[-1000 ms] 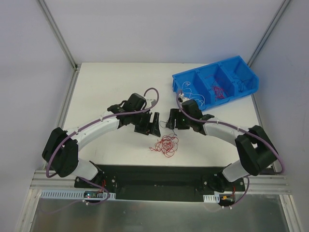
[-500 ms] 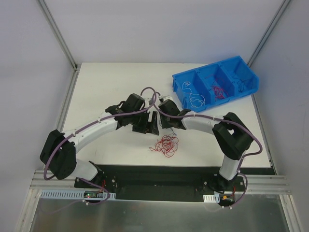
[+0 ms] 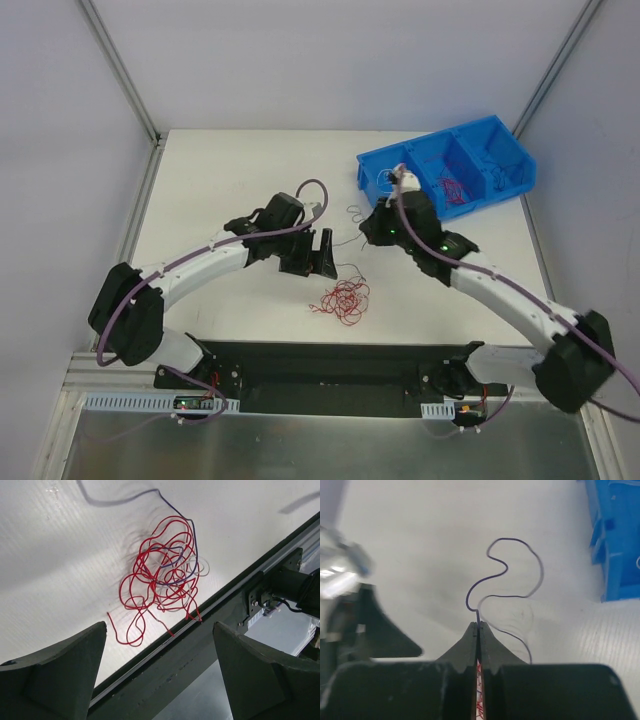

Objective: Untangle the cables

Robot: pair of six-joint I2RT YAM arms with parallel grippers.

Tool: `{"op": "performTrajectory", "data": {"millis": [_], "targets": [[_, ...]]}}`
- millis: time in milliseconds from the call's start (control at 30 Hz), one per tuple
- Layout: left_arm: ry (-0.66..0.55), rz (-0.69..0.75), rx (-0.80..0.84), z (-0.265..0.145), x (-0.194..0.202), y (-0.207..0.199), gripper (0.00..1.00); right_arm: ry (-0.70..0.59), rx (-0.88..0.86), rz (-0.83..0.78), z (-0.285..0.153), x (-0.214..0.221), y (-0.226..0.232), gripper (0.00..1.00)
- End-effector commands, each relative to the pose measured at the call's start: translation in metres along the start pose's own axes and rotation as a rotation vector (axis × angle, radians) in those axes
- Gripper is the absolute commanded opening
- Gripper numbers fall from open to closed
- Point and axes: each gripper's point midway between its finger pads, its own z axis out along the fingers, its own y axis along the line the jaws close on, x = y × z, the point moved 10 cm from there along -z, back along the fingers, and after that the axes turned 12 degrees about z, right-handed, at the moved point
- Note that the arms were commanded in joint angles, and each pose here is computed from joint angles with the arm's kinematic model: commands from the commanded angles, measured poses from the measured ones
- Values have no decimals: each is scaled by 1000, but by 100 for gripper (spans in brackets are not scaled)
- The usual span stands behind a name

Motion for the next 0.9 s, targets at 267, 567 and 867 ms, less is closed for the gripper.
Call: {"op": "performTrajectory", "data": {"millis": [267,567,867], "targets": [[64,-17,83,57,-25,-20,88,-186,-477,258,-121,-45,28,0],[144,-80,-132,91,0,14,74,-422,-541,106,-231,-101,55,0],[253,-167,-365,86,17,63,75,-759,-429,-44,-350,-159,65,0]]}}
